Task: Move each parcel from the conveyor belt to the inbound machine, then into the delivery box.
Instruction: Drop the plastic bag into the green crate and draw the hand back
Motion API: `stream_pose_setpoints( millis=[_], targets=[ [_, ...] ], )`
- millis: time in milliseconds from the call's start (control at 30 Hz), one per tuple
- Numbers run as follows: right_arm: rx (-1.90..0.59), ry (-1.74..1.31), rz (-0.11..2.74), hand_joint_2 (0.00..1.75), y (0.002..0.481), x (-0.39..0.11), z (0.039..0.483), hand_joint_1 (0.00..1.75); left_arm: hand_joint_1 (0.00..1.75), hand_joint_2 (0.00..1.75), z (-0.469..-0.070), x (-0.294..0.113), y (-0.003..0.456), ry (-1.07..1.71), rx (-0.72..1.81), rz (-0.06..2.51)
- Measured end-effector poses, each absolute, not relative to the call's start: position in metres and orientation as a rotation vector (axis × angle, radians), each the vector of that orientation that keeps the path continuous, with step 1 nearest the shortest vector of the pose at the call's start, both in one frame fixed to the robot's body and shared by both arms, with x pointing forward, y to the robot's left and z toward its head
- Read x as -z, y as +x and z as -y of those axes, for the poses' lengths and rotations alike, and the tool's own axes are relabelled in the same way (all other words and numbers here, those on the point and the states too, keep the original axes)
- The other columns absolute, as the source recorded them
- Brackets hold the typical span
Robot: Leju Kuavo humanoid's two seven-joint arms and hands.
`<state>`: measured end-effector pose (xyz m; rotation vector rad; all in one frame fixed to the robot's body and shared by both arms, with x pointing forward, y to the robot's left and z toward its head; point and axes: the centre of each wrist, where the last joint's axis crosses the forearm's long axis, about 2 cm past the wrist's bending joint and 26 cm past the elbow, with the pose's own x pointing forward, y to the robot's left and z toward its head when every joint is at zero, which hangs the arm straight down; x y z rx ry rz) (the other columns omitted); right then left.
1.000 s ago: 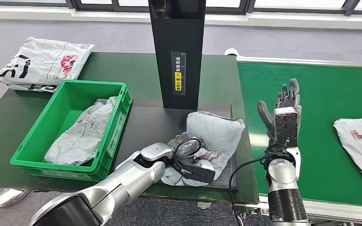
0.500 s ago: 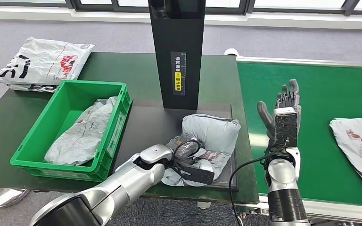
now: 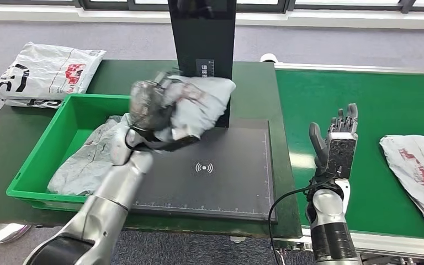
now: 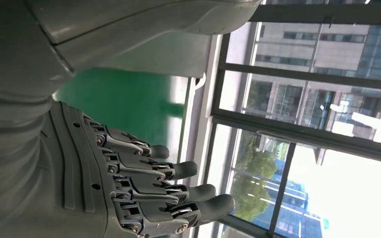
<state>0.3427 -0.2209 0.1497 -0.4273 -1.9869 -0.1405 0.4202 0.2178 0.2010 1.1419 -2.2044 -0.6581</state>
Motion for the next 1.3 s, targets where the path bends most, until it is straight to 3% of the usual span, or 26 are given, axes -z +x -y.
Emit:
stream_pose_setpoints(
  millis=[167,367,600,833,1000,1233,1300],
  targets=[
    [0.142,-0.435,1.954,1.75,0.338,-0.141,0.224,0.0,1.75,1.75,-0.29,-0.197,0.413,1.349,0.44,2.072],
    [0.144,-0.441,1.94,1.75,0.336,-0.138,0.224,0.0,1.75,1.75,-0.314,-0.193,0.403,1.449,0.381,1.99],
    [0.141,-0.442,1.929,1.75,0.334,-0.136,0.224,0.0,1.75,1.75,-0.322,-0.195,0.399,1.512,0.384,1.918],
    [0.129,-0.445,1.906,1.75,0.327,-0.134,0.226,0.0,1.75,1.75,-0.326,-0.183,0.401,1.589,0.355,1.464],
    [0.124,-0.455,1.909,1.75,0.327,-0.138,0.229,0.0,1.75,1.75,-0.308,-0.147,0.412,1.337,0.652,1.249],
    [0.125,-0.461,1.911,1.75,0.327,-0.139,0.231,0.0,1.72,1.75,-0.299,-0.13,0.414,1.262,0.797,1.193],
    [0.116,-0.462,1.912,1.75,0.327,-0.139,0.232,0.0,0.85,1.75,-0.298,-0.128,0.415,1.193,0.846,1.159]
  ],
)
